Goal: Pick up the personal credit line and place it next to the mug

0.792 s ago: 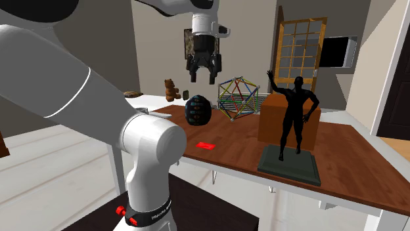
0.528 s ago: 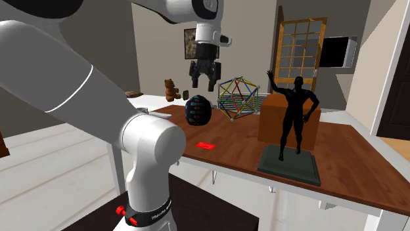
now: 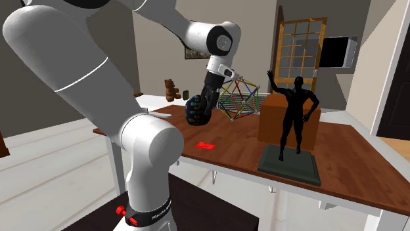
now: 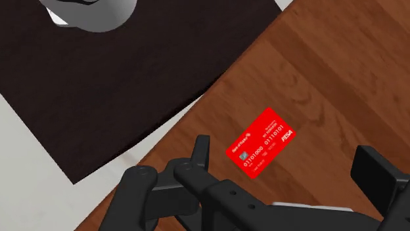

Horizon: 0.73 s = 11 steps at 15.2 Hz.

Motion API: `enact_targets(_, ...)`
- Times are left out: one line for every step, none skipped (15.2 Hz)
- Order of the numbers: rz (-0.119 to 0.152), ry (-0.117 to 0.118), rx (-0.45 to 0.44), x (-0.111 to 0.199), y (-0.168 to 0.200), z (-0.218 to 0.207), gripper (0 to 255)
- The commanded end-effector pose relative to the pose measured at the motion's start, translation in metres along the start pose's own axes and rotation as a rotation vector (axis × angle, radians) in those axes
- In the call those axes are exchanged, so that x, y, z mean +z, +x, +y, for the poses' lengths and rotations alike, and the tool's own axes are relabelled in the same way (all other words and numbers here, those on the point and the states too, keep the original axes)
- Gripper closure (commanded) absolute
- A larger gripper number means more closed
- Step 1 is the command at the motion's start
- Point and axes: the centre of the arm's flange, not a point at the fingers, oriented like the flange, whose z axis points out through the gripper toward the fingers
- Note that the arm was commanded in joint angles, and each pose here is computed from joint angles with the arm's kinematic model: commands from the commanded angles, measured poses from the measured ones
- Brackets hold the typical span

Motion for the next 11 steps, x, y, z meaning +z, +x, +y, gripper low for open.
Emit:
enact_targets(-0.042,0.039,0.125,0.025,0.015,0.002,0)
enact_targets(-0.062,0.057,0.184,0.037,0.022,0.002,0)
enact_targets(-0.083,0.075,0.242,0.049,0.030,0.003,0)
enact_targets(-0.104,0.094,0.301,0.062,0.037,0.004,0)
enact_targets(-0.124,0.112,0.360,0.075,0.043,0.005,0)
enact_targets(-0.145,0.130,0.419,0.088,0.050,0.007,0)
enact_targets(-0.166,0.149,0.478,0.101,0.056,0.008,0)
enact_targets(-0.186,0.167,0.537,0.114,0.061,0.010,0)
enact_targets(-0.207,0.185,0.595,0.127,0.066,0.011,0)
enact_targets(-0.228,0.204,0.654,0.141,0.071,0.013,0)
enact_targets(-0.230,0.206,0.661,0.143,0.072,0.013,0)
